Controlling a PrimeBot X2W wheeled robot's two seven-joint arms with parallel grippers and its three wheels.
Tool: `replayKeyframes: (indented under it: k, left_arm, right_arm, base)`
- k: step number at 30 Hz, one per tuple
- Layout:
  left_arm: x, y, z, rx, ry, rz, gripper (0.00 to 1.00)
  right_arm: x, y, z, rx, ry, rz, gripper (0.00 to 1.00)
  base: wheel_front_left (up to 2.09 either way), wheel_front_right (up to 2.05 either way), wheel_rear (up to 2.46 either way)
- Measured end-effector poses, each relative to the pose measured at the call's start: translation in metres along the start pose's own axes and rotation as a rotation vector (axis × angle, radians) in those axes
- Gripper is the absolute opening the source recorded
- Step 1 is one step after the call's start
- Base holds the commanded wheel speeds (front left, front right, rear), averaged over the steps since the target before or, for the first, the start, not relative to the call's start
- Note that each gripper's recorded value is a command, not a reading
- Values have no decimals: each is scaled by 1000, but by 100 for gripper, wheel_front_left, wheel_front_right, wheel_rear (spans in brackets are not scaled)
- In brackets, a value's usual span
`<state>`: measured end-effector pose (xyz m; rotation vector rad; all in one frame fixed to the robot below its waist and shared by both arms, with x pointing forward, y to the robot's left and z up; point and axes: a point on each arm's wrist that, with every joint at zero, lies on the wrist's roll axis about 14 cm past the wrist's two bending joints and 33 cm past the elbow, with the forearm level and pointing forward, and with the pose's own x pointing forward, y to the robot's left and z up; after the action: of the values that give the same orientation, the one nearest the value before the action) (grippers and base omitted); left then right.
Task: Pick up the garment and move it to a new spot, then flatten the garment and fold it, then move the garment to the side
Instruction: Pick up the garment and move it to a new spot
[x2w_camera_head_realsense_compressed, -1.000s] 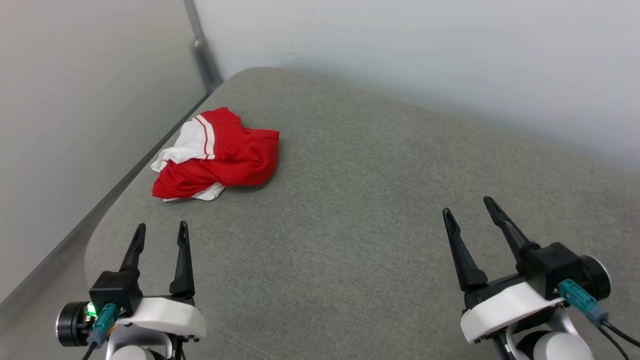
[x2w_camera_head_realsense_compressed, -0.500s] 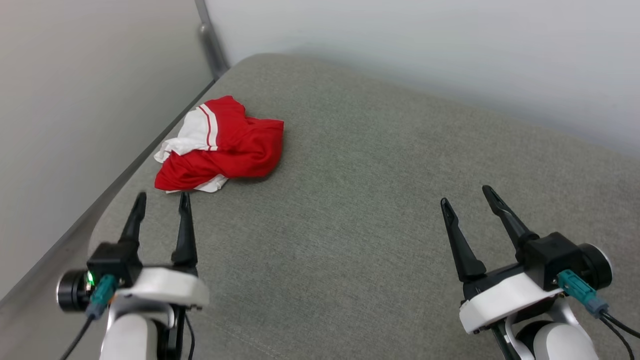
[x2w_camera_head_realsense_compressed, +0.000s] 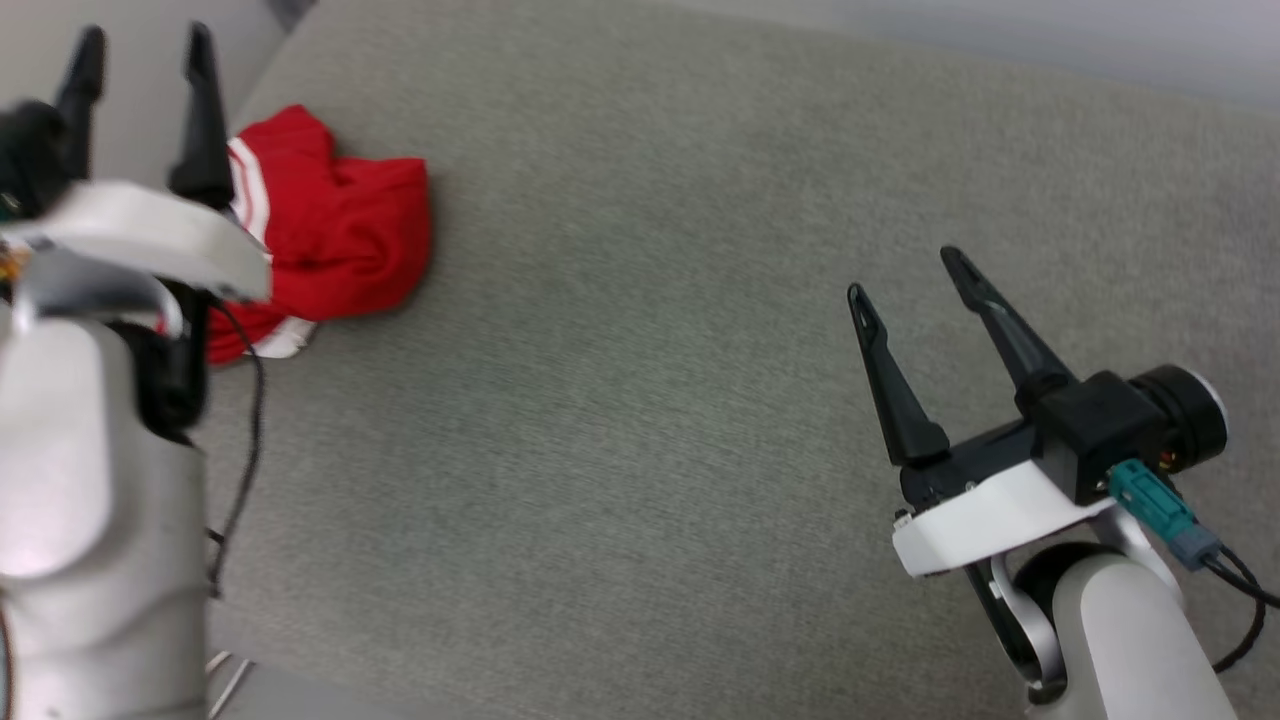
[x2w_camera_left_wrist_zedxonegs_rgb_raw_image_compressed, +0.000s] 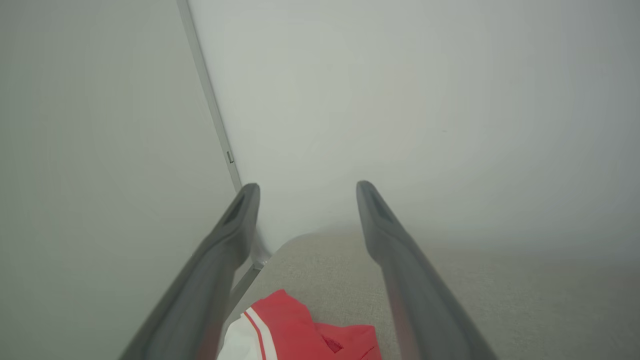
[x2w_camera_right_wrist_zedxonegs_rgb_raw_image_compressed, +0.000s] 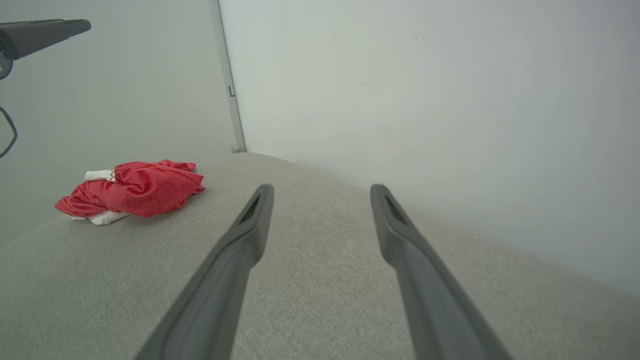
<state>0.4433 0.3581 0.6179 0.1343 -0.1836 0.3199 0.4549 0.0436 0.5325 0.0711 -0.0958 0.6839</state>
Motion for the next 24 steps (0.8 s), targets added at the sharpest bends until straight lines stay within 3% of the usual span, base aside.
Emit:
replayKeyframes:
  k: [4,7,13,14,20,21,22,24]
  left_arm:
    - [37,5,-34,24,193,-1,100]
    - [45,6,-89,36,448,0,100]
    - [22,14,-189,55,913,19,100]
    - [5,16,-222,51,1071,28,100]
    - [-25,20,-255,-52,1263,75,100]
    - [-28,22,-256,-55,1283,80,40]
    - [-32,22,-256,-73,1302,83,2]
    - [-36,24,-255,-98,1312,94,0]
  right_arm:
    - [3,-21,-14,12,8,-41,100]
    - [2,-38,-26,20,17,-76,100]
    - [-4,-65,-50,34,44,-137,100]
    - [-10,-77,-62,33,65,-169,100]
    - [-19,-91,-70,30,82,-211,100]
    - [-19,-92,-68,28,80,-212,100]
    - [-19,-92,-66,25,76,-213,100]
    - [-19,-92,-61,18,65,-215,100]
  base:
    - [0,0,0]
    - [0,0,0]
    - [0,0,0]
    - [0,0,0]
    - [0,0,0]
    - [0,0,0]
    - [0,0,0]
    - [0,0,0]
